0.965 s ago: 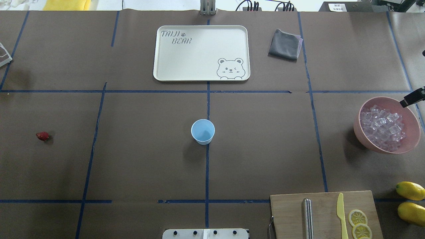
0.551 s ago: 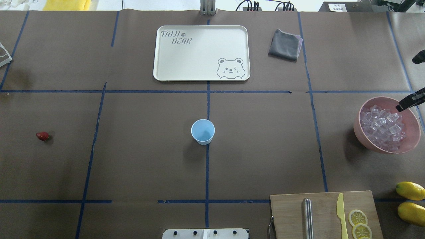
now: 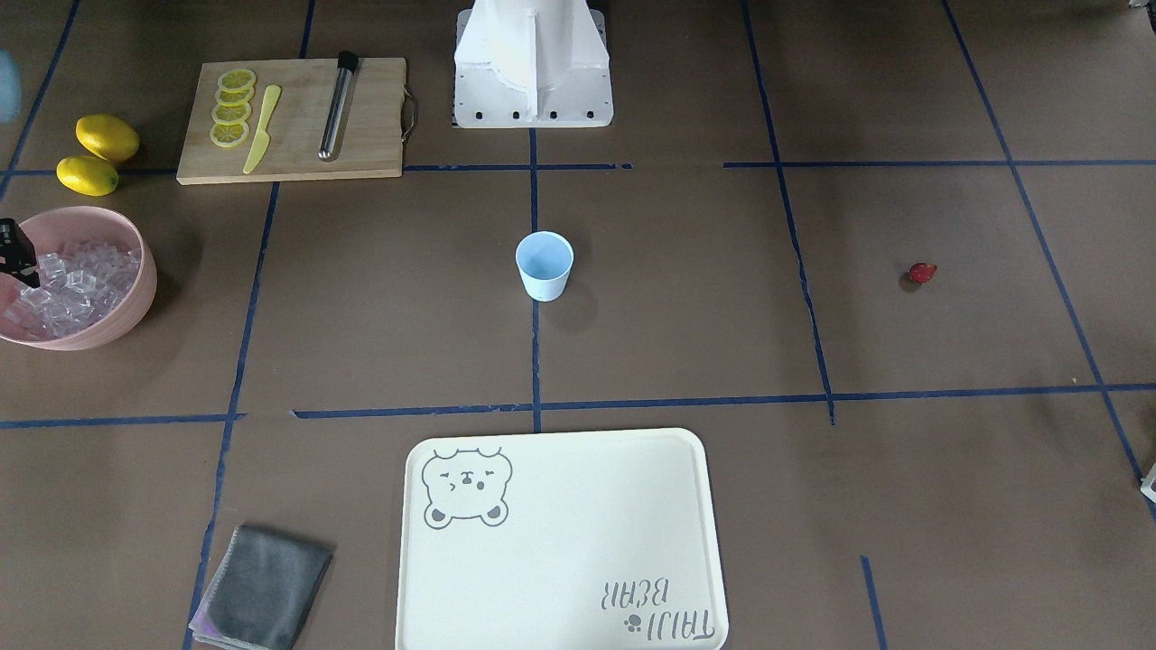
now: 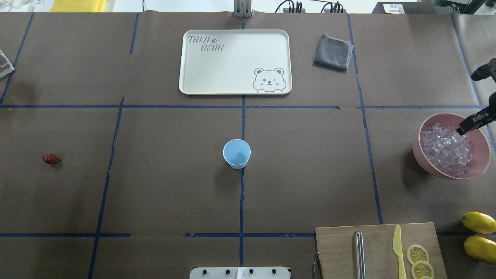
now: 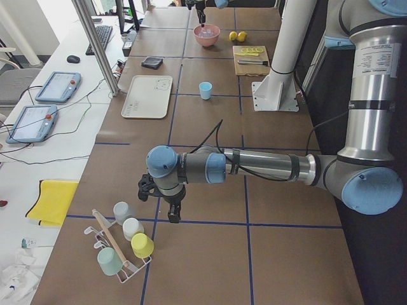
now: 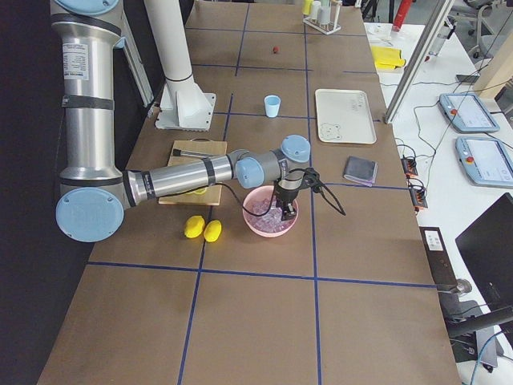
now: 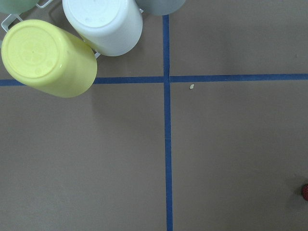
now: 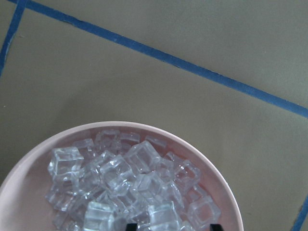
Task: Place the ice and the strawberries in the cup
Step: 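Move the right gripper over the pink bowl of ice cubes, then lower the right gripper into the bowl and grasp an ice cube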
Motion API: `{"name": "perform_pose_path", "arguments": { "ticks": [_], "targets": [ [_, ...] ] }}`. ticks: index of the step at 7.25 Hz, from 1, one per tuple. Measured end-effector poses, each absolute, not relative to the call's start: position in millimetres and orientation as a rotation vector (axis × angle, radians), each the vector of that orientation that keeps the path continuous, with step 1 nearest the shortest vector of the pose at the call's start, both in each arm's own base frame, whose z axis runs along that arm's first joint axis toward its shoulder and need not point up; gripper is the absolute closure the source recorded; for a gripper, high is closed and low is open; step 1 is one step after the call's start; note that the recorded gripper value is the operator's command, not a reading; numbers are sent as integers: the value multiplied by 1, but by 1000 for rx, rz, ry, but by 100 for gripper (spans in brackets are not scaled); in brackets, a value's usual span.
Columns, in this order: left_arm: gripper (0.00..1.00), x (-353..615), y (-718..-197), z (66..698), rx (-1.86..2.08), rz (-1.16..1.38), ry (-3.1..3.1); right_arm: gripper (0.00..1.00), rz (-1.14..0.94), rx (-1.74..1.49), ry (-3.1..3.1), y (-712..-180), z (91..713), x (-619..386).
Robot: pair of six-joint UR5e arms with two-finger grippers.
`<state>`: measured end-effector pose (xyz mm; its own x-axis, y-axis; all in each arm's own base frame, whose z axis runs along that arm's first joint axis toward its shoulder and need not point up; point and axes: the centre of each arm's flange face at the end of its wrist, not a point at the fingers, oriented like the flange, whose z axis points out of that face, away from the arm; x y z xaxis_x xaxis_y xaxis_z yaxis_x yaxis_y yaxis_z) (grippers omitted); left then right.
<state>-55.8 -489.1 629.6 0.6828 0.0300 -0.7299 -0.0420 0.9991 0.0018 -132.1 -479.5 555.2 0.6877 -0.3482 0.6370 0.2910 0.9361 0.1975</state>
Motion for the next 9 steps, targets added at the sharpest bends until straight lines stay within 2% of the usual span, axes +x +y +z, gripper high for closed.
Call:
{"name": "perform_pose_path", "arguments": {
  "ticks": [9],
  "targets": [
    [0,-56,-490,628,-14,40,818,42,-384,43,-726,-482,569,-154]
  ]
}}
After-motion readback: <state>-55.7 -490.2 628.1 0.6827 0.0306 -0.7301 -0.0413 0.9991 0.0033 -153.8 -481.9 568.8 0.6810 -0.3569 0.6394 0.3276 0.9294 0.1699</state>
